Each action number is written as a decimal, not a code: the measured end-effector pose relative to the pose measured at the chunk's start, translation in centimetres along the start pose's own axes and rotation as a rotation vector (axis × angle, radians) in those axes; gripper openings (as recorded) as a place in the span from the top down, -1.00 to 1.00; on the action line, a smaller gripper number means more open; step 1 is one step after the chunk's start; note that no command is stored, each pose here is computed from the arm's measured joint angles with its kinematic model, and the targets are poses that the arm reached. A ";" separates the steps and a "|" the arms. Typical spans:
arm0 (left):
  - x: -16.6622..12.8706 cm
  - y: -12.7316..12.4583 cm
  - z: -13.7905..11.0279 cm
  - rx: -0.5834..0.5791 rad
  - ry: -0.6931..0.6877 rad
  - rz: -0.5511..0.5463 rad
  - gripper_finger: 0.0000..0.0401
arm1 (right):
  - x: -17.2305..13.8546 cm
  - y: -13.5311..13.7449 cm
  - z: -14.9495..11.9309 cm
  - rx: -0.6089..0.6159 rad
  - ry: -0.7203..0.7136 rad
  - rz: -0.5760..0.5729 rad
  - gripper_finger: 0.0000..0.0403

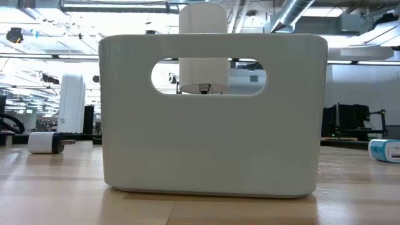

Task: Pick & Place Office items
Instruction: Put the red charger adapter into the gray bin

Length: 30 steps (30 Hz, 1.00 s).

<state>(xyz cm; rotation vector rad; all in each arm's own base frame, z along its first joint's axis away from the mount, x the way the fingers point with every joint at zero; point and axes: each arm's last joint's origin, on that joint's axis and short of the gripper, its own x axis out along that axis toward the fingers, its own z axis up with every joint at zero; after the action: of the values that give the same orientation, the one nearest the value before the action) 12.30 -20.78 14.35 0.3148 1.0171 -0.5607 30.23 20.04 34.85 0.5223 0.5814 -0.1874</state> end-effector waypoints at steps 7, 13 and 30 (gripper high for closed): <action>0.0 0.0 0.0 -0.002 0.001 0.000 -0.04 | 0.0 -0.1 0.0 0.002 0.001 -0.005 -0.06; 0.0 -0.1 0.1 -0.014 -0.013 -0.015 0.30 | 0.1 -0.1 0.1 0.007 -0.003 -0.003 -0.06; -1.4 0.4 2.2 -0.207 -0.221 -0.036 0.94 | 0.1 0.2 0.5 -0.003 -0.066 0.003 -0.06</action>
<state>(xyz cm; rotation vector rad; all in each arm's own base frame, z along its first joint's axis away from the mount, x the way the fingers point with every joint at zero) 13.52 -21.12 16.68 0.0497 0.8590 -0.5053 30.60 19.96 35.23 0.5119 0.5167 -0.2005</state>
